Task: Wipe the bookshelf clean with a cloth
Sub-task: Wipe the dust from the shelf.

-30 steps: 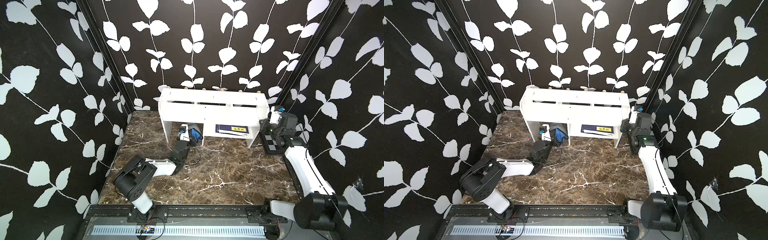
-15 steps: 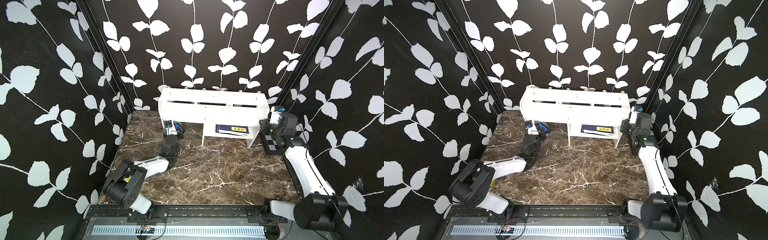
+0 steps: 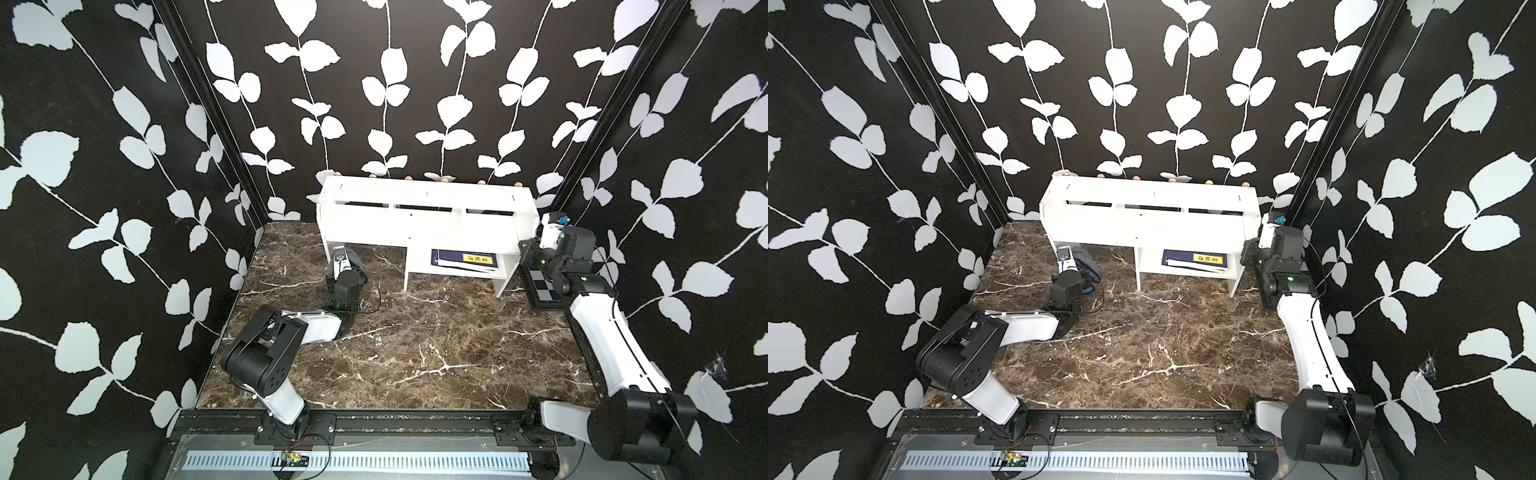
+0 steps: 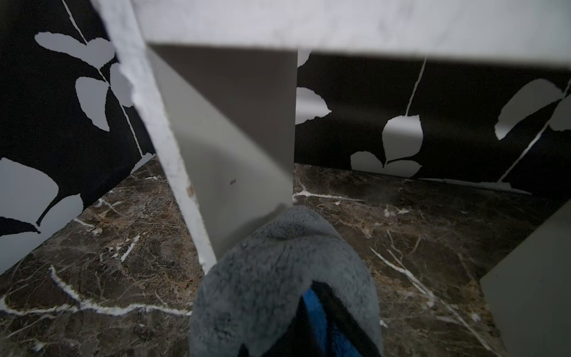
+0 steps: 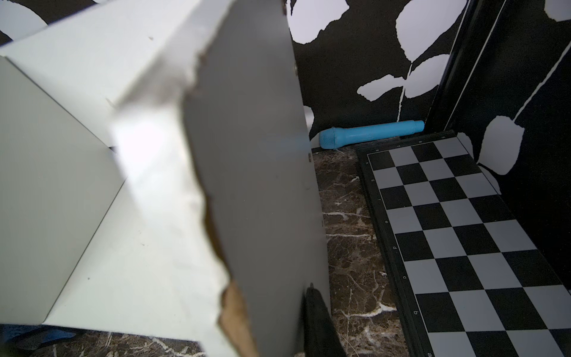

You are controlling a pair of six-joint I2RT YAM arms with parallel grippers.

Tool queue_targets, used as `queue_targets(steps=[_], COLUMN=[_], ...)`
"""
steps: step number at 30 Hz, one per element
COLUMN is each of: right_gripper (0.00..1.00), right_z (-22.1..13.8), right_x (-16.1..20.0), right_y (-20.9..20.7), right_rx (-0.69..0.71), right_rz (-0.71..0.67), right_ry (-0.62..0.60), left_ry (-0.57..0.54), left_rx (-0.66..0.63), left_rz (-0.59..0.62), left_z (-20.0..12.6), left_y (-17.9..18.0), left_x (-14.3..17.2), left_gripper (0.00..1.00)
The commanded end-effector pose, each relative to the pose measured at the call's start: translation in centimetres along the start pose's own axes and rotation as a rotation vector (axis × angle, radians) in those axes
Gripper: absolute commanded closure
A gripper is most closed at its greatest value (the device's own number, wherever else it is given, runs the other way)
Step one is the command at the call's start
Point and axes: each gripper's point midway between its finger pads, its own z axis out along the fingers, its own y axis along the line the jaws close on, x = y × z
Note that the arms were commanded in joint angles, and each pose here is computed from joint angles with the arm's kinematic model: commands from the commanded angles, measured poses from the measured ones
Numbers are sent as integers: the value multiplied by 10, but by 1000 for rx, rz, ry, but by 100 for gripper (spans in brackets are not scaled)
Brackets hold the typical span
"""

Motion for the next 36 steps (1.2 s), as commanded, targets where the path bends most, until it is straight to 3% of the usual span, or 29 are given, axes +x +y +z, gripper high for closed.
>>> queue_targets(steps=[1, 8, 21, 27, 32, 35, 36], right_gripper=[100, 100, 100, 100, 100, 63, 55], right_z=[-32, -22, -8, -8, -14, -19, -19], right_x=[-49, -41, -43, -45, -46, -42, -39], right_y=[39, 34, 17, 18, 21, 21, 20], right_rx=[-190, -174, -171, -188, -195, -180, -168], right_rz=[118, 124, 173, 192, 193, 205, 211], right_ry=[-162, -140, -128, -139, -131, -119, -111], left_ry=[40, 50, -68, -115, -105, -102, -95], left_rx=[-5, 108, 561, 702, 687, 686, 692], left_rz=[-7, -72, -220, -264, -229, -210, -200], left_z=[7, 12, -34, -62, -75, -82, -86], left_y=[-2, -27, -110, -118, -110, -105, -104], left_x=[10, 17, -39, -63, -76, -89, -93], left_gripper=[100, 100, 100, 100, 100, 100, 100])
